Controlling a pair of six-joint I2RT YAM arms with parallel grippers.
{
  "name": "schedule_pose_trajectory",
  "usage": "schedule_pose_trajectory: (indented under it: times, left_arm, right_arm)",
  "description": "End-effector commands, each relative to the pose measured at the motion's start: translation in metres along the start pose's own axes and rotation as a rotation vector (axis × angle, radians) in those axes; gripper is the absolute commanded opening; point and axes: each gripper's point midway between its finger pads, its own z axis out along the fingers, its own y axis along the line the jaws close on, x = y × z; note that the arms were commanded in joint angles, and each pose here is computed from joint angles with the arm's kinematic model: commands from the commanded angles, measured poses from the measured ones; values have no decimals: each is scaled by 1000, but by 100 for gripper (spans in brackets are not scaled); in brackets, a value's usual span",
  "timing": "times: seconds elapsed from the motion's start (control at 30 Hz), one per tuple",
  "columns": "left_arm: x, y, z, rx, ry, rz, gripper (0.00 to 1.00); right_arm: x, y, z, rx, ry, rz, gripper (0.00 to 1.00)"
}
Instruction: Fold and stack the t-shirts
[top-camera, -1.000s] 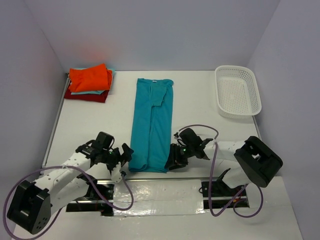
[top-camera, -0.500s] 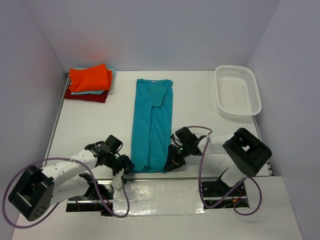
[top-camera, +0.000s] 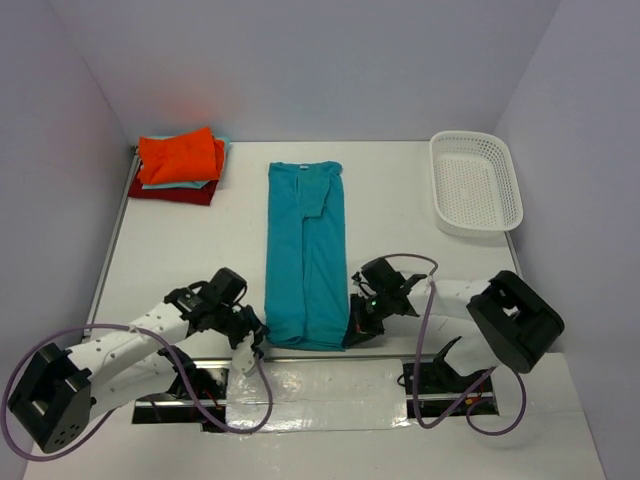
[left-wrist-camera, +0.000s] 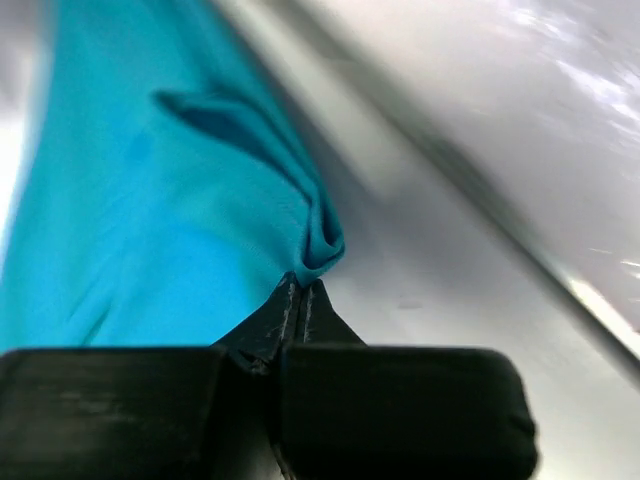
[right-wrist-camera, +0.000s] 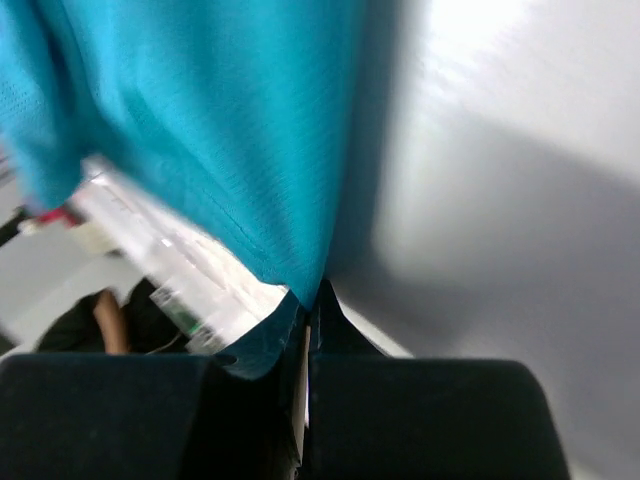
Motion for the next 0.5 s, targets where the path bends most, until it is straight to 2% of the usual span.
schedule_pose_trajectory:
  times: [0.0, 0.07, 0.17, 0.33, 0.47]
  left_arm:
    - [-26, 50, -26, -117, -77, -199, 0]
    - [-26, 78, -42, -176, -63, -270, 0]
    - [-10, 106, -68, -257, -54, -483, 0]
    - [37, 145, -101, -290, -53, -706, 0]
    - [86, 178, -111, -373, -1, -847, 0]
  right_arm:
    - [-8, -11, -23, 140, -61, -80, 0]
    - [-21, 9, -37, 111, -103, -120, 0]
    - [-63, 46, -72, 74, -194, -129, 0]
    - [-132, 53, -103, 101, -288, -125, 0]
    - [-199, 52, -106, 133, -310, -117, 0]
